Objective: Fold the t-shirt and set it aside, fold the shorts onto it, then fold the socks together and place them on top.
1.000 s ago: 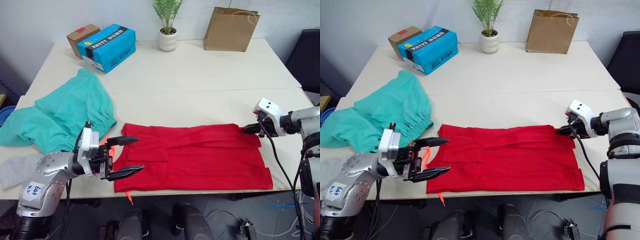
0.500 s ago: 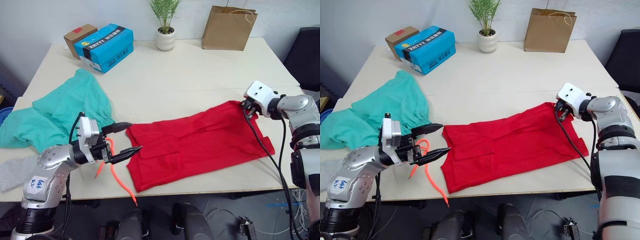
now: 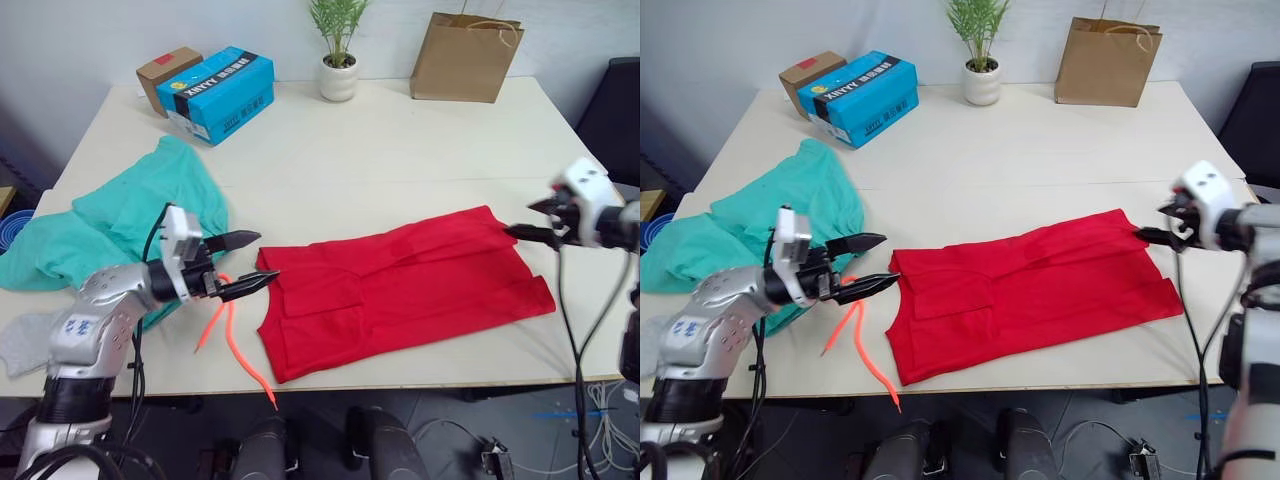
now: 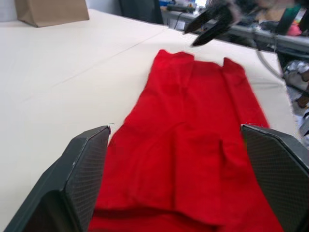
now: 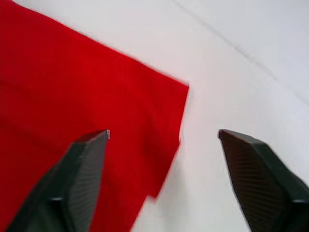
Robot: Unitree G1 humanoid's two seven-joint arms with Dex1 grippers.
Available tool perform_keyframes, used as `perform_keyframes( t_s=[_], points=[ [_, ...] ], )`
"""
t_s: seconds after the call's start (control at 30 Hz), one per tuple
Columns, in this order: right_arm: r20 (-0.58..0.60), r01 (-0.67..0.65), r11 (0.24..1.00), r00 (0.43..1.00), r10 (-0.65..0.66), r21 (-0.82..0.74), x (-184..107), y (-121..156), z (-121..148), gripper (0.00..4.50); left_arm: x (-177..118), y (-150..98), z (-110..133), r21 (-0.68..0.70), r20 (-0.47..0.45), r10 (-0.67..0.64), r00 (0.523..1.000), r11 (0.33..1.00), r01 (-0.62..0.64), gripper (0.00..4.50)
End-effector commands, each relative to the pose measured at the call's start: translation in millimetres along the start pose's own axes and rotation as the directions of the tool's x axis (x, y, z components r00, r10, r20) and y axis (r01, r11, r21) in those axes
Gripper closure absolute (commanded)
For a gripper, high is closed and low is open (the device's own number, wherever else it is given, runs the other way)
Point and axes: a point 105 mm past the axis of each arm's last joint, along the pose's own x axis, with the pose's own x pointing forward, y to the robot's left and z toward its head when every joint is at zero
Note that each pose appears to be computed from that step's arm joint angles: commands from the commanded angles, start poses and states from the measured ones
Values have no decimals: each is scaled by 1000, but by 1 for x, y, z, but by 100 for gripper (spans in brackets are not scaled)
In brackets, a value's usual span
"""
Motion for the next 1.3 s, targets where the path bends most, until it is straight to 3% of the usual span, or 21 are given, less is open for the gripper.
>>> perform_keyframes(
  t_s=[0.03,0.17,0.37,0.47,0.77,0.87,1.07,1.17,1.3],
  points=[
    [54,-53,985,997,45,162,-29,14,-3,2,11,12,-3,74,-50,-27,998,997,30,0],
    [80,-7,925,997,-25,380,-48,42,-23,2,27,29,-10,84,-113,-32,993,996,42,0],
    [-78,233,778,970,-232,583,-59,72,-69,2,61,51,-15,90,-197,-67,978,992,86,0],
    [-116,258,699,963,-244,667,-59,86,-79,2,74,56,-18,89,-242,-89,966,990,113,0],
    [-146,236,649,971,-191,723,-37,115,-91,2,91,49,-46,-84,-361,-203,910,979,185,0],
    [-121,205,650,978,-172,731,-29,120,-87,0,91,45,-51,-111,-370,-231,900,973,204,55],
    [-96,193,654,979,-182,731,-12,120,-78,0,89,42,-59,-122,-385,-243,890,970,212,234],
    [-75,183,669,979,-188,721,-3,116,-73,61,87,43,-59,-105,-387,-229,893,973,204,331],
    [-5,143,719,982,-191,681,12,108,-59,198,80,48,-53,-63,-378,-184,907,983,173,450]
  ],
)
